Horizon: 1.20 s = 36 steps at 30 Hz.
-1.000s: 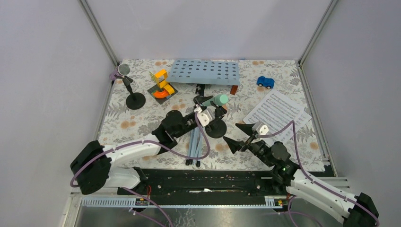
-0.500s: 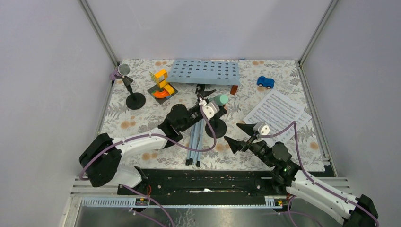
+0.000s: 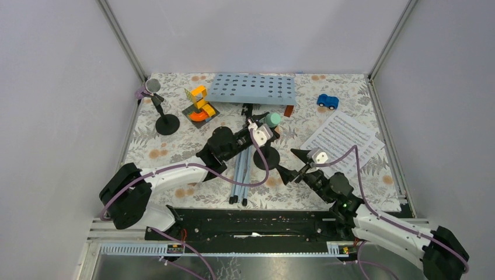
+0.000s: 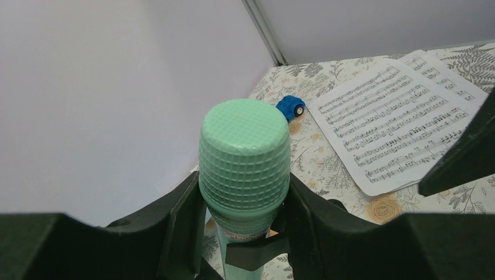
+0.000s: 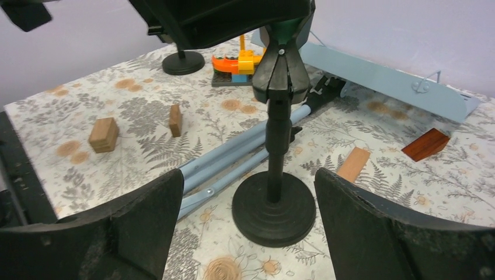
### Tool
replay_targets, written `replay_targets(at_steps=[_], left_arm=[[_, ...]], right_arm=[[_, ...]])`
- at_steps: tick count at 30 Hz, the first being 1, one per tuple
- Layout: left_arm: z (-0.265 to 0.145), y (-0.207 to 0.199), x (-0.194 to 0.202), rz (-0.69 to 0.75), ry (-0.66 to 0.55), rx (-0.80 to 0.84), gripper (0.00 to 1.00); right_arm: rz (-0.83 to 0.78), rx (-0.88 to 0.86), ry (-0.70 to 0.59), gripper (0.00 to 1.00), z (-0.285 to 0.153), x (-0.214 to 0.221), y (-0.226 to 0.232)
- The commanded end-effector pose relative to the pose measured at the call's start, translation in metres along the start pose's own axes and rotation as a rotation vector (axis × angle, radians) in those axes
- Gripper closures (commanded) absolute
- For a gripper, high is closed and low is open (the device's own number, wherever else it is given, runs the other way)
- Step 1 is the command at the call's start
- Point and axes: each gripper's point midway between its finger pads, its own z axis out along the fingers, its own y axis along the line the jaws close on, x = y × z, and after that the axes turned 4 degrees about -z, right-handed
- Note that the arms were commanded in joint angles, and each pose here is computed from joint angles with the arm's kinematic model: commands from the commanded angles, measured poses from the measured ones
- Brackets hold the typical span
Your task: Pack up the instrument practice props
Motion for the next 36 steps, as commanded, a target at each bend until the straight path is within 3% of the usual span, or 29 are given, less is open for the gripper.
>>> replay_targets(at_steps=[1, 4, 8, 19, 31, 36], left_arm=[[0.003, 0.003, -0.022, 0.000, -0.064, 0.020, 0.81], [0.002, -0.001, -0.020, -0.008, -0.054, 0.042, 0.81], [-0.002, -0.004, -0.017, -0.011, -0.037, 0.053, 0.83], [-0.005, 0.002, -0.021, -0.007, -0.047, 0.022, 0.93], [-0.003, -0.003, -0.019, -0.007, -0.043, 0.037, 0.96], [-0.003, -0.005, -0.019, -0.005, -0.040, 0.038, 0.97]], right_arm=[[-0.064, 0.094, -0.174, 0.10, 0.016, -0.041, -0.018], [-0.090, 0.175, -0.241, 0.10, 0.028, -0.058, -0.032], [-0.155, 0.251, -0.220, 0.09, 0.049, -0.057, -0.045], [-0.171, 0.213, -0.185, 0.09, 0.089, -0.056, -0.049], [-0.148, 0.060, -0.088, 0.17, 0.096, -0.026, -0.041], [-0.149, 0.050, -0.074, 0.26, 0.091, -0.021, -0.039]])
